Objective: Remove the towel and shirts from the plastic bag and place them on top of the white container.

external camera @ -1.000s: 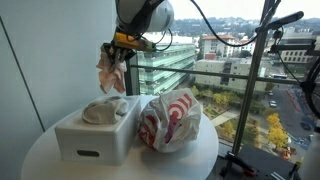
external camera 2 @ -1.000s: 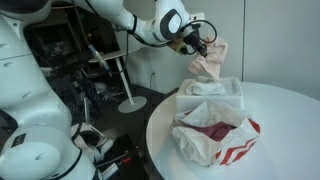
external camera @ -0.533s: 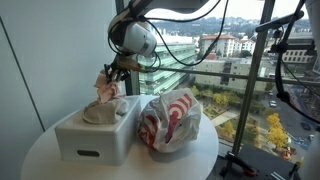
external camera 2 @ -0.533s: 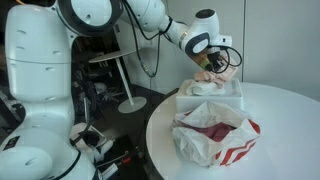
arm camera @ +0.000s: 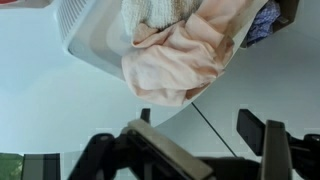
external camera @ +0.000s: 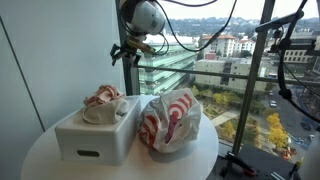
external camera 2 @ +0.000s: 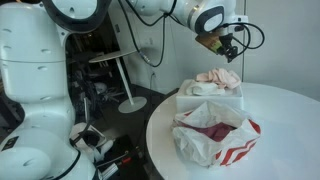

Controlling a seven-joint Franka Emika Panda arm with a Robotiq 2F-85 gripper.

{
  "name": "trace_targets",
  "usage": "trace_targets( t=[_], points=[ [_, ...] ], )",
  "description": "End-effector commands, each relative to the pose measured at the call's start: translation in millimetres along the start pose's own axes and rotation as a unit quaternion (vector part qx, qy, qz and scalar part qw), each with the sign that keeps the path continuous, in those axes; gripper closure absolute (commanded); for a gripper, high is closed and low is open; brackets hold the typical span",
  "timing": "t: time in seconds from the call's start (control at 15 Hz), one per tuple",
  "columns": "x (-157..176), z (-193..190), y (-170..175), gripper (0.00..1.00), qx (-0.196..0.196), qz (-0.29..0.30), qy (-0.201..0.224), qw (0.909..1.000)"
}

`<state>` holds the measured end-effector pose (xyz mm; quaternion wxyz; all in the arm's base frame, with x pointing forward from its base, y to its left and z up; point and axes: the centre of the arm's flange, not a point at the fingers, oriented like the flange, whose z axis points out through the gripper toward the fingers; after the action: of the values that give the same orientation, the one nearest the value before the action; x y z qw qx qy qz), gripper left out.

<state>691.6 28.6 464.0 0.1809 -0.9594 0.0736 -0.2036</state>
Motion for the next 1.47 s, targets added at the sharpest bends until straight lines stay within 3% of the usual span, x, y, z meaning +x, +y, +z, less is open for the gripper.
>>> trace_targets(
  t=[0.0, 0.2, 0.4, 0.67, 0.8, 0.93, 1.13, 1.4],
  points=[
    [-24, -63, 19, 0.0, -0.042, 0.049, 0.0, 0.9979],
    [-64, -98, 53, 0.0, -0.085, 0.097, -0.037, 0.9909],
    [-116, -115, 84, 0.0, -0.129, 0.146, -0.087, 0.9769],
    [-183, -105, 103, 0.0, -0.166, 0.178, -0.197, 0.9498],
    [-201, -79, 117, 0.0, -0.185, 0.193, -0.245, 0.9319],
    [-212, -53, 134, 0.0, -0.217, 0.215, -0.258, 0.9165],
    [-221, -15, 158, 0.0, -0.274, 0.224, -0.251, 0.9009],
    [-226, 36, 173, 0.0, -0.332, 0.19, -0.237, 0.893]
  ],
)
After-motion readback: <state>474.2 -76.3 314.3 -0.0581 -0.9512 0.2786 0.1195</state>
